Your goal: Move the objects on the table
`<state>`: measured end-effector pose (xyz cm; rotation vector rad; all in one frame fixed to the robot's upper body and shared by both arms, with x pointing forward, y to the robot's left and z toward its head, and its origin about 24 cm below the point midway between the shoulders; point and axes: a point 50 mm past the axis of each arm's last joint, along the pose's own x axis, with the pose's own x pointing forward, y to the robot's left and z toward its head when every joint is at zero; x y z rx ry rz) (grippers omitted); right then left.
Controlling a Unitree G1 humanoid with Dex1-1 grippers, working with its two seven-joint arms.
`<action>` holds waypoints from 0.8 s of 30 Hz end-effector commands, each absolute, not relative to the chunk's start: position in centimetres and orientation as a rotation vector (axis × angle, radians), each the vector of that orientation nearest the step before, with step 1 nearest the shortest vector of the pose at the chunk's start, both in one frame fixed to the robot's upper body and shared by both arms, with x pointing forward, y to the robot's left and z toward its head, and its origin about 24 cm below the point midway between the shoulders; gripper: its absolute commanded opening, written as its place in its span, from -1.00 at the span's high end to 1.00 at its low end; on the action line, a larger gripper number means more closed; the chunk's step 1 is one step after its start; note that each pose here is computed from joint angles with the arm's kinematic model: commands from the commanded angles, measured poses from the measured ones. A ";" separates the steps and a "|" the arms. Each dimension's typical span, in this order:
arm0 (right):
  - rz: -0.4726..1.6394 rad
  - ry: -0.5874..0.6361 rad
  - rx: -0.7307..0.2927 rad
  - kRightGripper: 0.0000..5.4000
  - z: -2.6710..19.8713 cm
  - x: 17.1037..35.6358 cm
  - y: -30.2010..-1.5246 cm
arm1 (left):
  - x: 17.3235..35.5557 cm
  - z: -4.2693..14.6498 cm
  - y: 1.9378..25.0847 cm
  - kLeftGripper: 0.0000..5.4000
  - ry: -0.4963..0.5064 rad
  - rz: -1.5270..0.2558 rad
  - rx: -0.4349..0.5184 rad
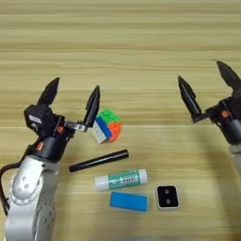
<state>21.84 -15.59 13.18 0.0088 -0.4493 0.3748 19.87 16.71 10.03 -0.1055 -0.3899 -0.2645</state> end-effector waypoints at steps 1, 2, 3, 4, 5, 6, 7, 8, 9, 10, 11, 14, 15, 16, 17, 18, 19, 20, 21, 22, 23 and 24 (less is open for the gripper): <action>0.252 -0.471 -0.050 -1.00 12.7 21.5 -16.8 | 19.3 9.0 17.4 -0.99 -0.378 -0.158 -0.043; 0.225 -0.471 -0.052 -1.00 12.6 21.5 -17.1 | 19.1 8.8 17.7 -0.99 -0.375 -0.133 -0.033; 0.199 -0.468 -0.053 -1.00 12.5 21.4 -17.5 | 19.0 8.7 18.0 -0.99 -0.377 -0.111 -0.011; 0.175 -0.466 -0.060 -1.00 12.3 21.3 -17.8 | 18.8 8.7 18.2 -0.99 -0.382 -0.091 0.023; 0.153 -0.466 -0.077 -1.00 12.2 21.3 -18.2 | 18.7 8.6 18.6 -0.99 -0.386 -0.068 0.056; 0.136 -0.466 -0.087 -1.00 12.1 21.2 -18.5 | 18.6 8.5 18.9 -0.99 -0.387 -0.047 0.079; 0.121 -0.464 -0.087 -1.00 11.9 21.1 -18.7 | 18.5 8.4 19.2 -0.99 -0.388 -0.023 0.102; 0.111 -0.466 -0.092 -1.00 11.8 21.1 -18.9 | 18.4 8.3 19.5 -0.99 -0.390 -0.010 0.134; 0.101 -0.468 -0.110 -1.00 11.7 20.9 -19.1 | 18.3 8.1 19.6 -0.99 -0.390 -0.007 0.161; 0.097 -0.471 -0.128 -1.00 11.6 20.8 -19.2 | 18.1 8.0 19.7 -0.99 -0.390 -0.007 0.180; 0.094 -0.474 -0.148 -1.00 11.5 20.6 -19.2 | 17.9 8.0 19.7 -0.99 -0.394 -0.007 0.206; 0.072 -0.464 -0.155 -1.00 10.6 20.0 -19.4 | 17.5 8.0 19.8 -0.99 -0.407 0.010 0.222; 0.056 -0.453 -0.145 -1.00 10.1 19.9 -19.5 | 17.4 7.9 19.9 -0.99 -0.411 0.018 0.233; 0.044 -0.446 -0.141 -1.00 9.7 19.8 -19.5 | 17.3 7.9 20.0 -0.99 -0.415 0.025 0.242; 0.031 -0.445 -0.148 -1.00 9.4 19.7 -19.5 | 17.3 8.0 20.0 -0.99 -0.420 0.035 0.234; 0.021 -0.448 -0.154 -1.00 9.2 19.4 -19.4 | 17.1 8.0 20.0 -0.99 -0.430 0.042 0.232; 0.012 -0.450 -0.158 -1.00 9.0 19.1 -19.3 | 16.9 8.0 20.0 -0.99 -0.436 0.046 0.236; 0.005 -0.451 -0.162 -1.00 8.8 19.0 -19.2 | 16.9 7.9 20.1 -0.99 -0.436 0.048 0.242; -0.009 -0.453 -0.174 -1.00 8.6 18.8 -19.3 | 16.9 7.7 20.4 -0.99 -0.425 0.060 0.238; -0.020 -0.459 -0.185 -1.00 8.5 18.7 -19.4 | 16.9 7.4 20.6 -0.99 -0.406 0.071 0.218; -0.033 -0.463 -0.185 -1.00 8.5 18.7 -19.5 | 16.9 7.1 20.8 -0.99 -0.385 0.079 0.189; -0.047 -0.463 -0.177 -1.00 8.4 18.7 -19.6 | 16.9 6.9 20.9 -0.99 -0.375 0.082 0.183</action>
